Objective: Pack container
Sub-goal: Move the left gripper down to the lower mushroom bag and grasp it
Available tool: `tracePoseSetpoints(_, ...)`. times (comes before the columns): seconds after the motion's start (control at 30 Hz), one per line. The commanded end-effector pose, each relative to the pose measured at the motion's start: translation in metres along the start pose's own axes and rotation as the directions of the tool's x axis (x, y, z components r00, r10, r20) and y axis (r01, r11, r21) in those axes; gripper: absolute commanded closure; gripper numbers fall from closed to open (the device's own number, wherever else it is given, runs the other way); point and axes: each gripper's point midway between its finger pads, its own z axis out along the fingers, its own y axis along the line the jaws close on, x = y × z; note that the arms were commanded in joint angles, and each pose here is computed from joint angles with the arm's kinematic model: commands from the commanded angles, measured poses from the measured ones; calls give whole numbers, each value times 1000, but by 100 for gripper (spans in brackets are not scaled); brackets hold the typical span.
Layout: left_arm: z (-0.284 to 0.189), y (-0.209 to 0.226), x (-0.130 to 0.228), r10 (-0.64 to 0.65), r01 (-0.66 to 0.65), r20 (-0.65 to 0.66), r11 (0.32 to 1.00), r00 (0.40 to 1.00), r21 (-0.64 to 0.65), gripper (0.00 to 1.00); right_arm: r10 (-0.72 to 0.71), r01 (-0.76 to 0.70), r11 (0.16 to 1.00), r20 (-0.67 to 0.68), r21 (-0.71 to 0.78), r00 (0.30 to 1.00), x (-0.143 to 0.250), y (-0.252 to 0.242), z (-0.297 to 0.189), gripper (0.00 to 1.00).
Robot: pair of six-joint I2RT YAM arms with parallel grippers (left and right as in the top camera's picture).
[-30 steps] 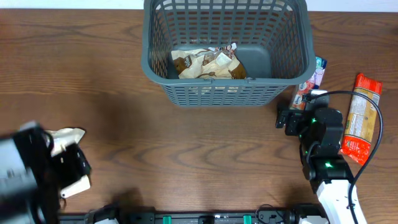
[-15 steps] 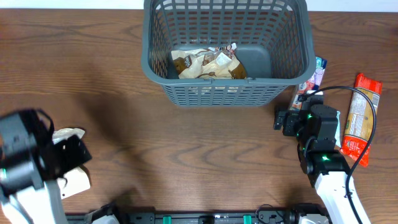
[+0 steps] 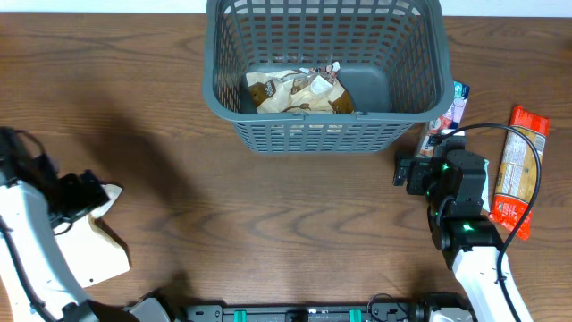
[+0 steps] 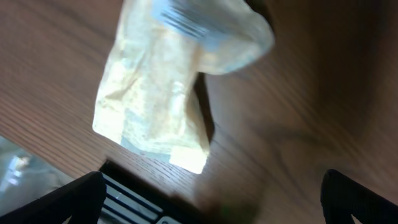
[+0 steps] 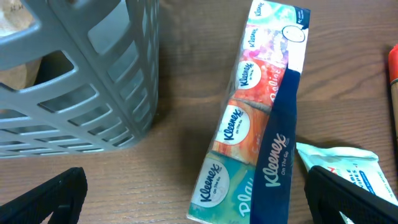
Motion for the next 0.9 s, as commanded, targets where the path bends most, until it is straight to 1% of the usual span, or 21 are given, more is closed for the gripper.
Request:
tracePoseSetpoints(0.0, 2, 14, -2, -58, 58, 3, 998, 998, 15, 1, 18, -18, 1000, 26, 5, 999, -10, -2, -1, 1)
tracePoseSetpoints(0.07, 3, 21, -4, -86, 86, 15, 996, 996, 11, 1, 19, -19, 1000, 41, 4, 999, -14, -1, -2, 1)
tracePoseSetpoints(0.13, 3, 23, -8, -86, 86, 29, 996, 996, 10, 1, 20, -20, 1000, 55, 3, 998, -17, -1, -2, 1)
tracePoseSetpoints(0.3, 9, 24, -22, 95, -95, 62, 995, 994, -2, 1, 21, -21, 1000, 72, 1, 997, -22, -1, -2, 1)
tracePoseSetpoints(0.4, 21, 25, -34, 156, -156, 60, 988, 986, -5, 1, 21, -21, 1000, 73, 1, 997, -22, -1, -2, 1)
tracePoseSetpoints(0.5, 35, 26, -37, 157, -157, 28, 988, 987, 0, 2, 21, -21, 1000, 72, 1, 997, -22, -1, -2, 1)
tracePoseSetpoints(0.67, 55, 26, -33, 158, -158, -50, 987, 986, 11, 1, 21, -21, 1000, 73, 2, 997, -22, -1, -2, 1)
tracePoseSetpoints(0.83, 63, 26, -28, 159, -158, -78, 987, 984, 19, 1, 21, -22, 1000, 77, 3, 997, -23, -1, -2, 1)
tracePoseSetpoints(0.87, 65, 26, -27, 159, -158, -83, 987, 984, 20, 2, 22, -22, 1000, 81, 9, 997, -24, -2, -2, 1)
